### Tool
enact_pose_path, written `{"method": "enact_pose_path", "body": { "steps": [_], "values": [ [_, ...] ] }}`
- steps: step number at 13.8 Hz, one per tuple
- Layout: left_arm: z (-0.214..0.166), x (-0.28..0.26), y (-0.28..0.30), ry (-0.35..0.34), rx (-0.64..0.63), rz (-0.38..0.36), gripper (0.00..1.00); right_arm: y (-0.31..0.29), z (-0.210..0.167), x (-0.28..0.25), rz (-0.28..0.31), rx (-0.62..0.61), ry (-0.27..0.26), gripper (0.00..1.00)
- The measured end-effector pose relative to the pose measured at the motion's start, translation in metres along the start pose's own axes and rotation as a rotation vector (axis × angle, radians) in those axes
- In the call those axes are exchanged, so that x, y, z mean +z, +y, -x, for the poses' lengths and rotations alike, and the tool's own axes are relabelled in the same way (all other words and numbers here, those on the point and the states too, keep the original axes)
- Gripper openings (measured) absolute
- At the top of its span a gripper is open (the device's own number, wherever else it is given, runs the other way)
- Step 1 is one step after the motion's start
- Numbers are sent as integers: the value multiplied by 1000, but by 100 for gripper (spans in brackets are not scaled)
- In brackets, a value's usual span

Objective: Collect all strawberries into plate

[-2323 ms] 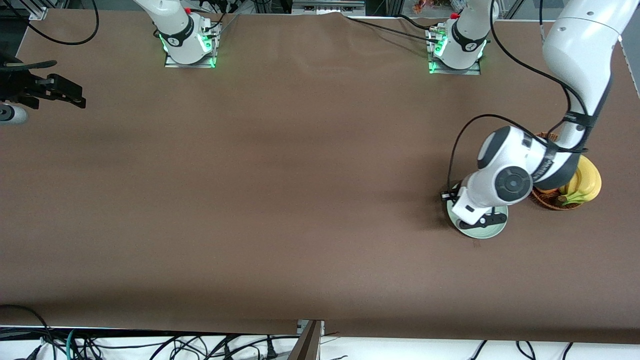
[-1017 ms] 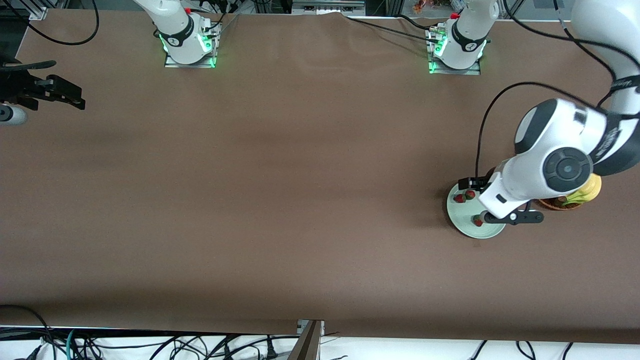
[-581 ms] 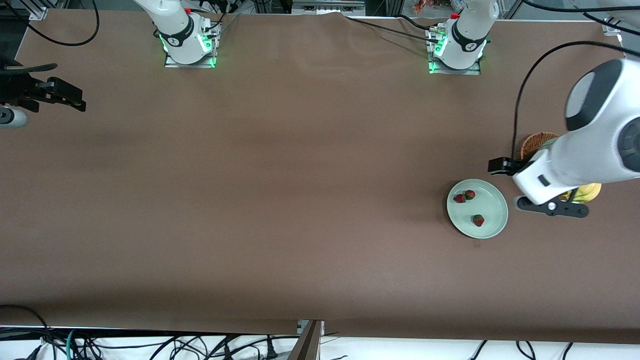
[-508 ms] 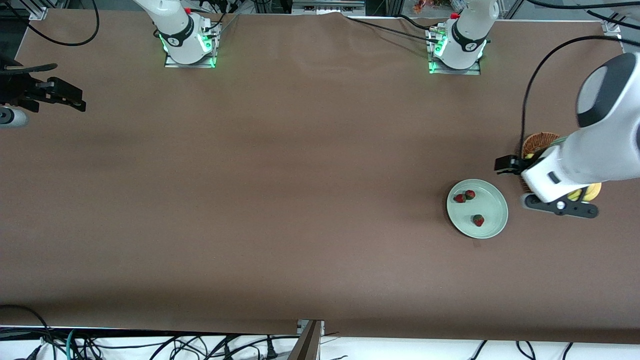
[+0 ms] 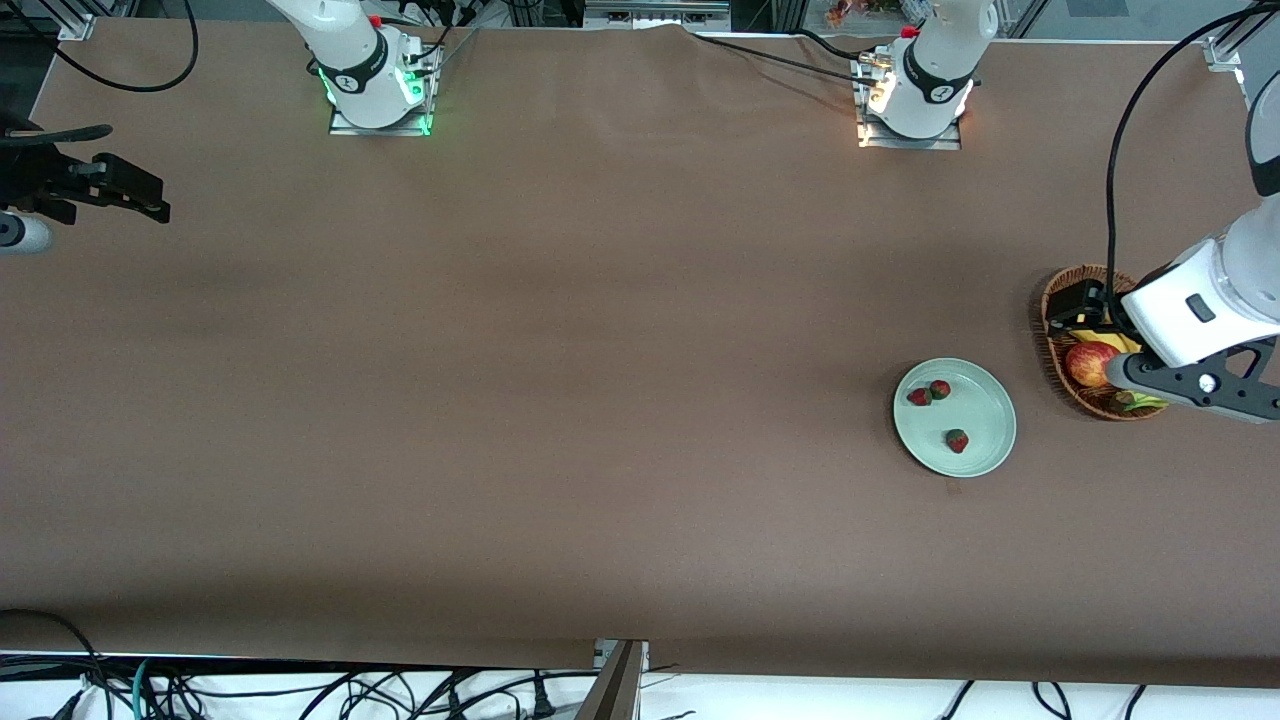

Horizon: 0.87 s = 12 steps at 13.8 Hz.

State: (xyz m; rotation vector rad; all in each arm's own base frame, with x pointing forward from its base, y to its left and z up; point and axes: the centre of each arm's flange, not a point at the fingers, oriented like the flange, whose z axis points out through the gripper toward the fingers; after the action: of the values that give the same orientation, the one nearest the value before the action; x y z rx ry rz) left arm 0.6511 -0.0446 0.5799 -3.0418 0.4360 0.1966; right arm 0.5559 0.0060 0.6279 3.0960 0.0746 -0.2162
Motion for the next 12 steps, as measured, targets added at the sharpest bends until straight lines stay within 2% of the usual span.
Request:
{"method": "enact_pose_path", "body": {
  "steps": [4,7,11,12],
  "values": [
    [9,2,8,-10,5,-5,100,0,0,0,0,1,0,100],
    [28,6,-5,50,-30,20,100,0,0,0,0,1,0,100],
    [60,9,-2,124,-79,-25,100,1,0,0,0,1,1,100],
    [69,12,3,133,-115,-7,100,1,0,0,0,1,1,100]
  ]
}}
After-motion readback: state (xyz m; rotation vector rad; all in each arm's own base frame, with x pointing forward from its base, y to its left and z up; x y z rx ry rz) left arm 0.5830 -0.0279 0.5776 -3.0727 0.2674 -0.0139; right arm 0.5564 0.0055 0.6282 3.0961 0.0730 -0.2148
